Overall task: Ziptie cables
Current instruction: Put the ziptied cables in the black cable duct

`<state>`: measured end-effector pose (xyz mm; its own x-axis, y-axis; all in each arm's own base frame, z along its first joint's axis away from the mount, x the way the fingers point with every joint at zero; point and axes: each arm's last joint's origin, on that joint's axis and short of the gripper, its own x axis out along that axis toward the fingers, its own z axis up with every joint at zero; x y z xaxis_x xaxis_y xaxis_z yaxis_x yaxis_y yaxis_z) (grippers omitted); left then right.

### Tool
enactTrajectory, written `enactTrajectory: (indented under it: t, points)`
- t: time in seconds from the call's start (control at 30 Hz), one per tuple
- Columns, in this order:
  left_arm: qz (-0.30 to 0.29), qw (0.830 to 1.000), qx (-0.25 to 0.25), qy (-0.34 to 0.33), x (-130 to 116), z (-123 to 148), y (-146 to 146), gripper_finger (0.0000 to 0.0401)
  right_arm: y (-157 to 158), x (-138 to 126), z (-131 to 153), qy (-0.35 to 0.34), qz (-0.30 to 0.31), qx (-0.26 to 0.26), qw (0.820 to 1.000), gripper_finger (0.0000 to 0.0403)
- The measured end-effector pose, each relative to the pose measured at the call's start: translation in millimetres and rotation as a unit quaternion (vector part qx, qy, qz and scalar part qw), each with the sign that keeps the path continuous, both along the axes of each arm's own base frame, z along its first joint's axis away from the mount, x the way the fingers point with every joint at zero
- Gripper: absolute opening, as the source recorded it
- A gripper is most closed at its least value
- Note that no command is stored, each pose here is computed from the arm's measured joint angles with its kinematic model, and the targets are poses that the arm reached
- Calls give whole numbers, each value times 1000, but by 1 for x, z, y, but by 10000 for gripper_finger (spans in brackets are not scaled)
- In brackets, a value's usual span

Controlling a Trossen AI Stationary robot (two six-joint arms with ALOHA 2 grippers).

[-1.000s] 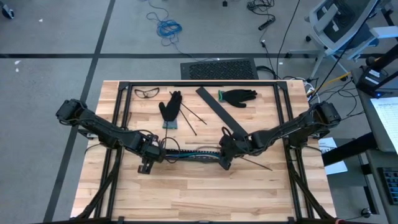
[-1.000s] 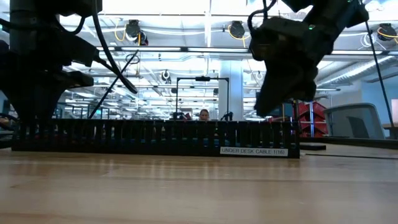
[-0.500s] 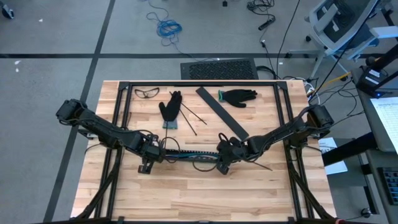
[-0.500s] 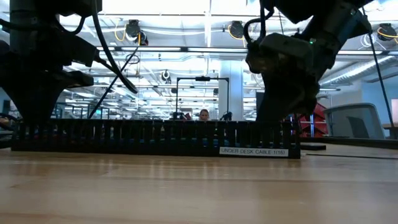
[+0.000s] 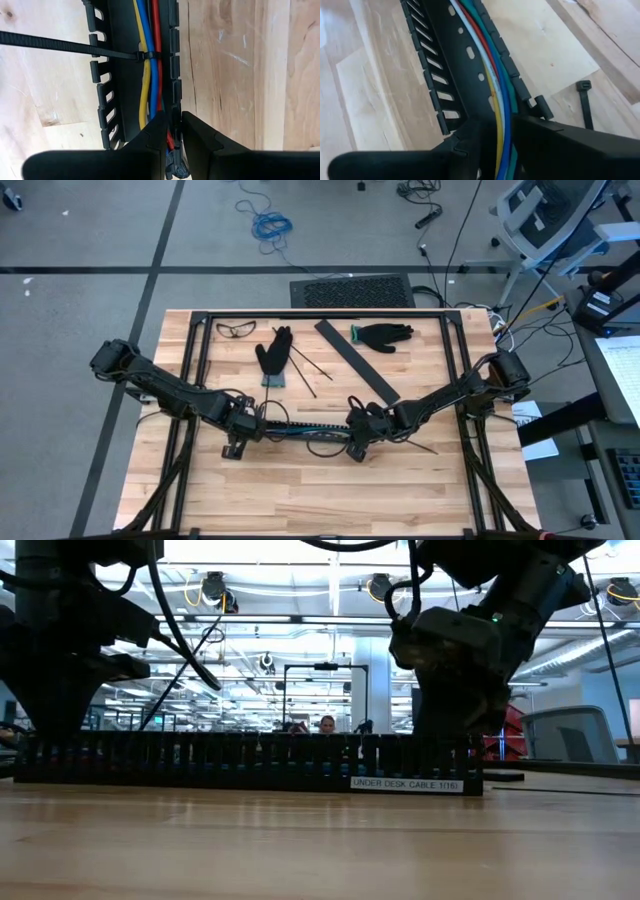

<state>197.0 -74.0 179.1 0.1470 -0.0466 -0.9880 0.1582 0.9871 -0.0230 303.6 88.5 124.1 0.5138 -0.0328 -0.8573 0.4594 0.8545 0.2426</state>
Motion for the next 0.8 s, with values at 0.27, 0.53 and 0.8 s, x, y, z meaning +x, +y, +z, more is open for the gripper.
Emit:
enactTrajectory:
  t: [0.27,0.53,0.8]
  points:
    - [1,1000,0,0,0,0,0,54,0,0,-4,7,1,-7,1000,102]
    - [1,1000,9,25,-5,-1,2,54,1,-4,-6,28,8,-8,1000,94]
    - [1,1000,9,26,-5,-1,2,54,0,-7,-7,48,22,-15,998,8]
